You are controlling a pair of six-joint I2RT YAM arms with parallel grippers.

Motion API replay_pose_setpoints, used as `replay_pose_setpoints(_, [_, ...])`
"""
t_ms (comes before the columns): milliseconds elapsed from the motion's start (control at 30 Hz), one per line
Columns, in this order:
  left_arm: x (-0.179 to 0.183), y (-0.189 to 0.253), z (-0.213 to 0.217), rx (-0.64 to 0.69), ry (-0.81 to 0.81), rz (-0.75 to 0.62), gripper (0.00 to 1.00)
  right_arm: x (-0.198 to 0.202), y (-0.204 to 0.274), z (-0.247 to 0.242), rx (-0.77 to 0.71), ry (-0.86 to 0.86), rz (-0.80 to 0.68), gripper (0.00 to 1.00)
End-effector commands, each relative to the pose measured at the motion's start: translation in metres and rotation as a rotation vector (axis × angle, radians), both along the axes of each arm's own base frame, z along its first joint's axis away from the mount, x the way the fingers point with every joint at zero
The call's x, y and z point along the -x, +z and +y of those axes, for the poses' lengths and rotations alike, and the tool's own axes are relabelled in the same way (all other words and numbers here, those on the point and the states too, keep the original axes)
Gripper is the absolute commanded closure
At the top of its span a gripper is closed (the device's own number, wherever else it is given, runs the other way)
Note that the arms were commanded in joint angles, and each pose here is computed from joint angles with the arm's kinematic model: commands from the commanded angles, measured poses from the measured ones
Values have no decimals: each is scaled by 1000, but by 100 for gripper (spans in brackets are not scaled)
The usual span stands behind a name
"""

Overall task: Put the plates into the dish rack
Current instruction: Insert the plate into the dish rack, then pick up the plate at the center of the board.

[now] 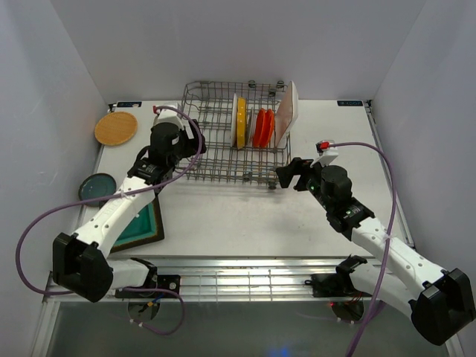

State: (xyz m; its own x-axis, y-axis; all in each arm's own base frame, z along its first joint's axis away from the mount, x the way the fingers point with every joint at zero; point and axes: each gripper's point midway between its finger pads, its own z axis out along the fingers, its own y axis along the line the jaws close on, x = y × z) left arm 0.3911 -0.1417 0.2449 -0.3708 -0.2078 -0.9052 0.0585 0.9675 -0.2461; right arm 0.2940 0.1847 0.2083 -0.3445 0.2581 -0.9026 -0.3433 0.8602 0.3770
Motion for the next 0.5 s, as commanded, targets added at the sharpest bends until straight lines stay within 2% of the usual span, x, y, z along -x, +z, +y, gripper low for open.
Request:
replay_pose_setpoints(0, [7,7,13,-13,44,-15,3,-7,28,4,-32,3,-69,10])
replay_pose_setpoints(167, [4,7,38,-18,167,-39,3,-9,24,4,-28,0,-60,10])
replay_pose_setpoints(467, [-15,-15,62,140,178,56,2,-8,24,3,-26,-3,-61,10])
